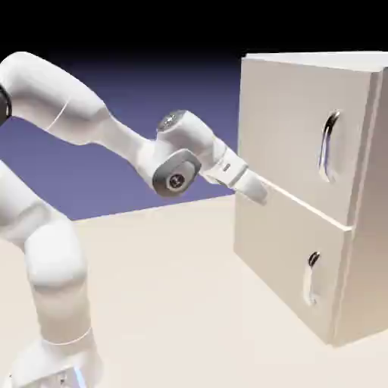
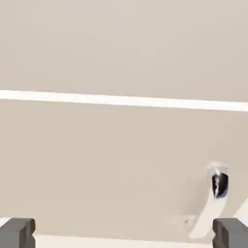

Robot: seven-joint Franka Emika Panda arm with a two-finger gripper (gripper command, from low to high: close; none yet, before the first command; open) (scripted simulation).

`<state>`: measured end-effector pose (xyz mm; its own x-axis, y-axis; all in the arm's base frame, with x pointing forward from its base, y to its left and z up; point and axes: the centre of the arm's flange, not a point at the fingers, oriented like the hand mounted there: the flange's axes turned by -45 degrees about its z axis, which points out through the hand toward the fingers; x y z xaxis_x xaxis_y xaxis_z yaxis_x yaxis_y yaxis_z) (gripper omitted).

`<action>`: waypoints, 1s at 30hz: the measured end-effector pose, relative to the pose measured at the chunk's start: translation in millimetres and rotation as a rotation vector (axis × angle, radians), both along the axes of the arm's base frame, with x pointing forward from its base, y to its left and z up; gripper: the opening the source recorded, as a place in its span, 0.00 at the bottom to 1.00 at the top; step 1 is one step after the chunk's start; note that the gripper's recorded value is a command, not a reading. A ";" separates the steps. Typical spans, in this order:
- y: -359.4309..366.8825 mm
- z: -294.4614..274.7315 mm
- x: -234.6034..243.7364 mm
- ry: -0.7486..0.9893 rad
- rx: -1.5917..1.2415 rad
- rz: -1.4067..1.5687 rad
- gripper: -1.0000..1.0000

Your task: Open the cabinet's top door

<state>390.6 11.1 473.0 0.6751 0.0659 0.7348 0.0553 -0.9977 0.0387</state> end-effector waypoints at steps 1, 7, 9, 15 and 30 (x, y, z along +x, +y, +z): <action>2.2 5.3 0.2 -0.011 -0.002 0.004 1.00; 12.4 34.6 -0.8 -0.080 -0.013 0.026 1.00; 14.7 43.4 -1.8 -0.104 -0.017 0.031 1.00; 17.8 66.3 -6.0 -0.176 -0.024 0.040 1.00; 0.8 99.2 -14.7 -0.367 -0.025 0.031 1.00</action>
